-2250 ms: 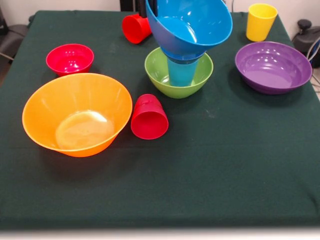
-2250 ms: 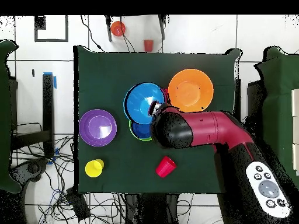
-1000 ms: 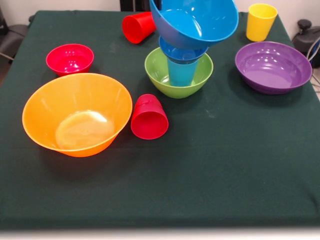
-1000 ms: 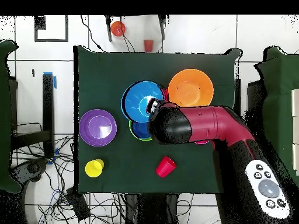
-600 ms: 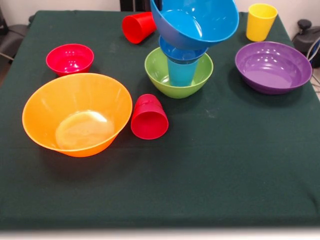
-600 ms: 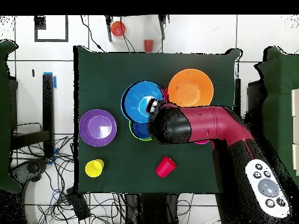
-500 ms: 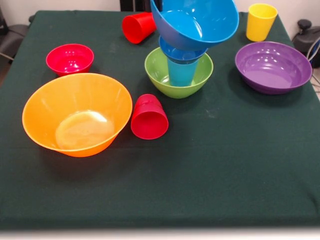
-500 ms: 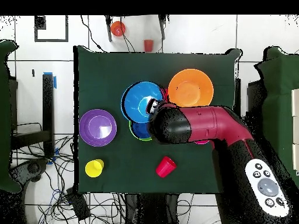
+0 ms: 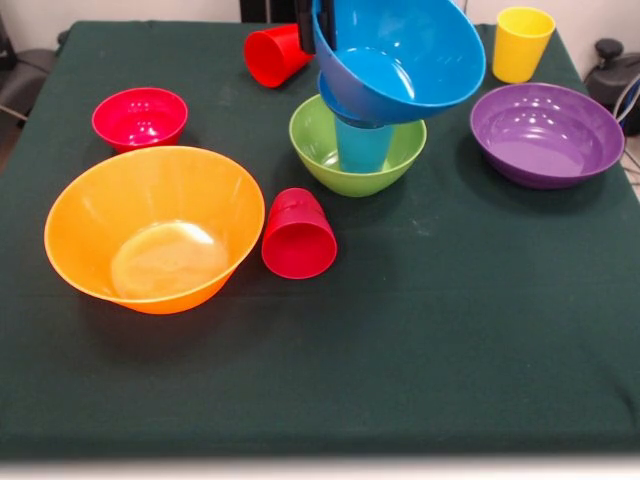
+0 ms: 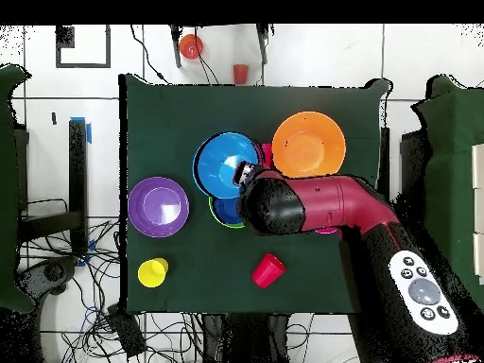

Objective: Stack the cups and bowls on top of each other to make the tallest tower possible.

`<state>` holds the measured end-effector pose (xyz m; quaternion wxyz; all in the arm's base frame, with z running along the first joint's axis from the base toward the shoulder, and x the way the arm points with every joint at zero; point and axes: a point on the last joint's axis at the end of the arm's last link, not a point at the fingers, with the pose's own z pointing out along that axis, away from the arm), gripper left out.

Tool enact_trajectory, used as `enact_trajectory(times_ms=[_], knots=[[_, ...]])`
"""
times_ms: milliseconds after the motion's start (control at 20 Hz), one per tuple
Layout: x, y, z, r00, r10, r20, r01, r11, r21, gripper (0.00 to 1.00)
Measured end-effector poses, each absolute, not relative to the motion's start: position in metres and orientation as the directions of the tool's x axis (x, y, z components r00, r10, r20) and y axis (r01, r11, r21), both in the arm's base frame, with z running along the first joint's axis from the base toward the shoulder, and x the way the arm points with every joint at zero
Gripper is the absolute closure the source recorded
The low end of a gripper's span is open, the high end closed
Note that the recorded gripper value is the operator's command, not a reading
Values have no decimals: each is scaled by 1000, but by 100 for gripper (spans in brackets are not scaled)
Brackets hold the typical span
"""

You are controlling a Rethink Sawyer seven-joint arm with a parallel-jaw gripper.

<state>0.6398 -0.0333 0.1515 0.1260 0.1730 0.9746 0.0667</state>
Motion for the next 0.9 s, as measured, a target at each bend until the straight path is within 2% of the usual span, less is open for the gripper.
enact_trajectory(times_ms=[500, 900], knots=[[623, -25, 121, -910, 341, -235, 294, 931, 215, 100], [615, -24, 102, -914, 353, -201, 305, 923, 233, 100]])
